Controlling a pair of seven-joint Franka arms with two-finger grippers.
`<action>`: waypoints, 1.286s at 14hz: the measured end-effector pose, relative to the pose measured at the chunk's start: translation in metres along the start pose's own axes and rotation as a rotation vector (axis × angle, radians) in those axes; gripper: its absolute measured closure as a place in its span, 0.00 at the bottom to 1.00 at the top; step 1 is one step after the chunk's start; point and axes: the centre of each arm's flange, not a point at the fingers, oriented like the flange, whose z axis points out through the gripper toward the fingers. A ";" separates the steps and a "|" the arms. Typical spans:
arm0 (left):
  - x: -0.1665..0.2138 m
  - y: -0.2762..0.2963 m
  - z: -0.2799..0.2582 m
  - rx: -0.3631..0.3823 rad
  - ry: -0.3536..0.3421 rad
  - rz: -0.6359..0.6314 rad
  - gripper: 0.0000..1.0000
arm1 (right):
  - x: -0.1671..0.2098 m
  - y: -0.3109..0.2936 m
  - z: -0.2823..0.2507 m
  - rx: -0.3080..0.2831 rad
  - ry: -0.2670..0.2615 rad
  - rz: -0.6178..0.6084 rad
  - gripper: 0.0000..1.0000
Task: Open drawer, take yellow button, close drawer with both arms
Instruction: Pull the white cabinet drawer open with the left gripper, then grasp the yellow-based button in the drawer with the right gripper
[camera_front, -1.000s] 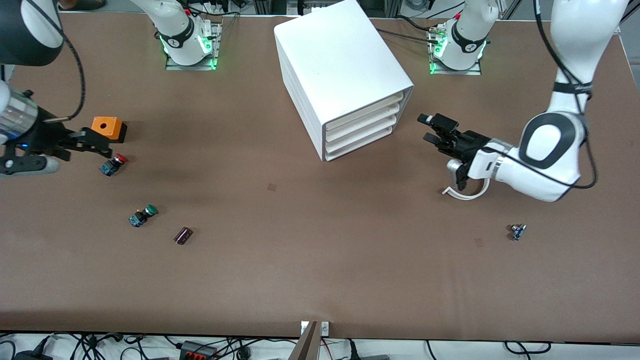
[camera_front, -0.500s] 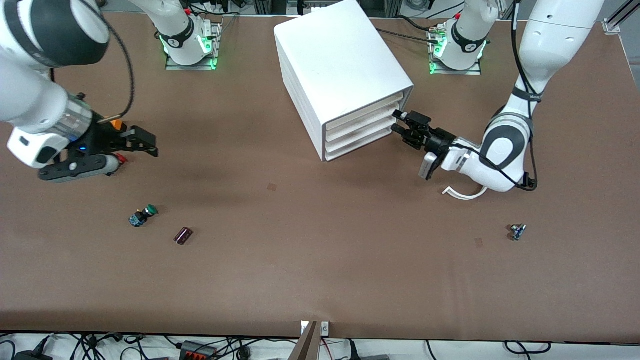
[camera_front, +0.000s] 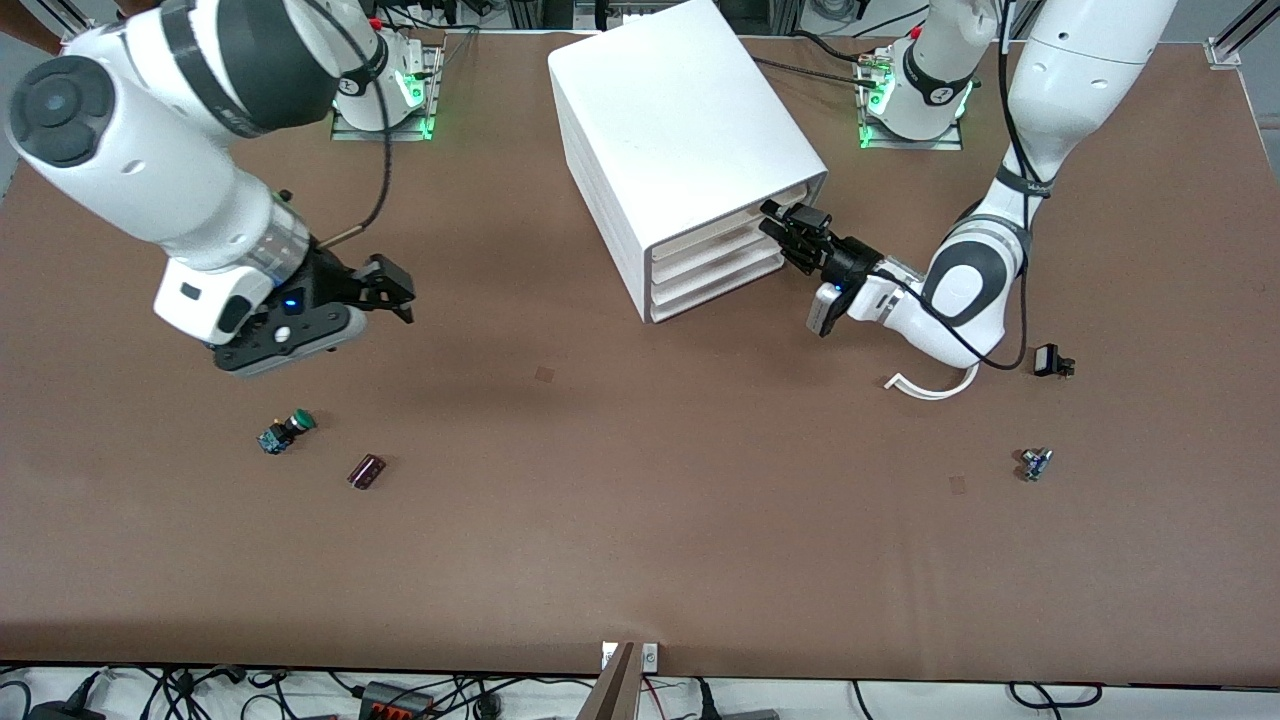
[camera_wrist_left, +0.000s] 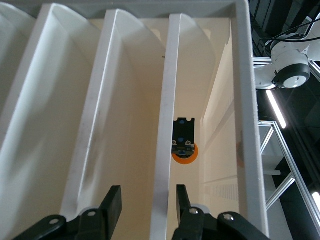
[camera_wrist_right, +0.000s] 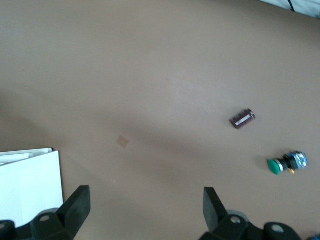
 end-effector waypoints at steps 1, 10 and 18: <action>-0.001 -0.001 0.003 -0.007 0.000 -0.003 0.56 | 0.003 -0.009 0.003 0.001 0.003 -0.009 0.00; 0.009 0.013 -0.011 0.014 0.029 0.052 0.85 | 0.014 -0.046 -0.001 0.022 0.034 -0.056 0.00; 0.042 0.022 -0.115 0.153 0.095 0.068 0.85 | 0.033 -0.077 0.013 0.078 0.087 -0.070 0.00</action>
